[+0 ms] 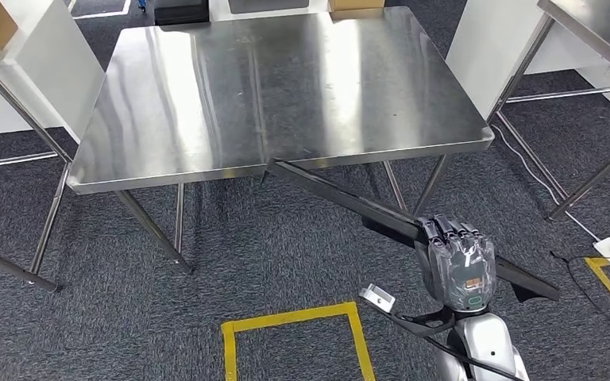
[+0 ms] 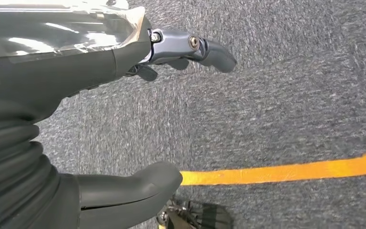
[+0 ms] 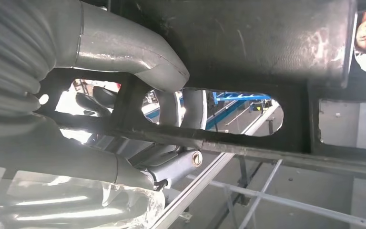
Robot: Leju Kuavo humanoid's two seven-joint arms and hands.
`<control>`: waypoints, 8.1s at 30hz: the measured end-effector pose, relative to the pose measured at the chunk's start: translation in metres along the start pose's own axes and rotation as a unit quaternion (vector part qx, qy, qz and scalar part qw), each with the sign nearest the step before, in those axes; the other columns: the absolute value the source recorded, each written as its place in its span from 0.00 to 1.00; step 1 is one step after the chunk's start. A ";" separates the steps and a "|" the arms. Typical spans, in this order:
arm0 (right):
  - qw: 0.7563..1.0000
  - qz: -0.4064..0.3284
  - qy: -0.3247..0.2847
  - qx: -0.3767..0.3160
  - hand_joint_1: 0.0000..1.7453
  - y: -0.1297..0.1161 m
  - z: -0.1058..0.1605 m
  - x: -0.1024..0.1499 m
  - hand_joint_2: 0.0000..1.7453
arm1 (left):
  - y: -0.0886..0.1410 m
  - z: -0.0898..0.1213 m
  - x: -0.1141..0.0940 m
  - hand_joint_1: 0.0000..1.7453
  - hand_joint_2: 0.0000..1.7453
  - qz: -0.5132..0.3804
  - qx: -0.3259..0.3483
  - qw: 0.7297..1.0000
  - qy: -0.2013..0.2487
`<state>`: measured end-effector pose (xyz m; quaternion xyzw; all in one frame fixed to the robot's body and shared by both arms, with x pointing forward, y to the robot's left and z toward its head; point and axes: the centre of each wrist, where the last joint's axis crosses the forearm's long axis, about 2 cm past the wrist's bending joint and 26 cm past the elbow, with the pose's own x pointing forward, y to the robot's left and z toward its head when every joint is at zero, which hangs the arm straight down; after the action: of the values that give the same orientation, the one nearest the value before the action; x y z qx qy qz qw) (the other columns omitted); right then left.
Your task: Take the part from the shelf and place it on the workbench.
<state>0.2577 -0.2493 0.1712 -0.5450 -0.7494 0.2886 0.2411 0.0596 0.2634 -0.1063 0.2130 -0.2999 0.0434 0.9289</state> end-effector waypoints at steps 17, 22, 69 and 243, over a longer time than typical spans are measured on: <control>1.000 -0.002 0.000 -0.005 1.00 -0.001 -0.004 0.002 1.00 | -0.001 0.001 0.000 0.00 1.00 0.002 0.006 1.000 0.008; 1.000 -0.003 0.000 -0.003 1.00 -0.001 -0.003 0.002 1.00 | -0.001 0.002 -0.001 0.00 1.00 0.001 0.005 1.000 0.009; 1.000 -0.001 0.019 0.008 1.00 -0.004 0.003 0.004 1.00 | 0.000 0.001 -0.001 0.00 1.00 0.002 0.003 1.000 0.013; 0.965 0.062 -0.165 0.192 0.00 0.105 -0.223 0.043 1.00 | -0.009 -0.001 0.015 0.00 0.00 -0.095 0.022 0.987 -0.129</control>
<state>0.4672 -0.1451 0.2596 -0.4784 -0.6740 0.5278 0.1958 0.0747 0.2548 -0.1015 0.2651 -0.3943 -0.0663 0.8774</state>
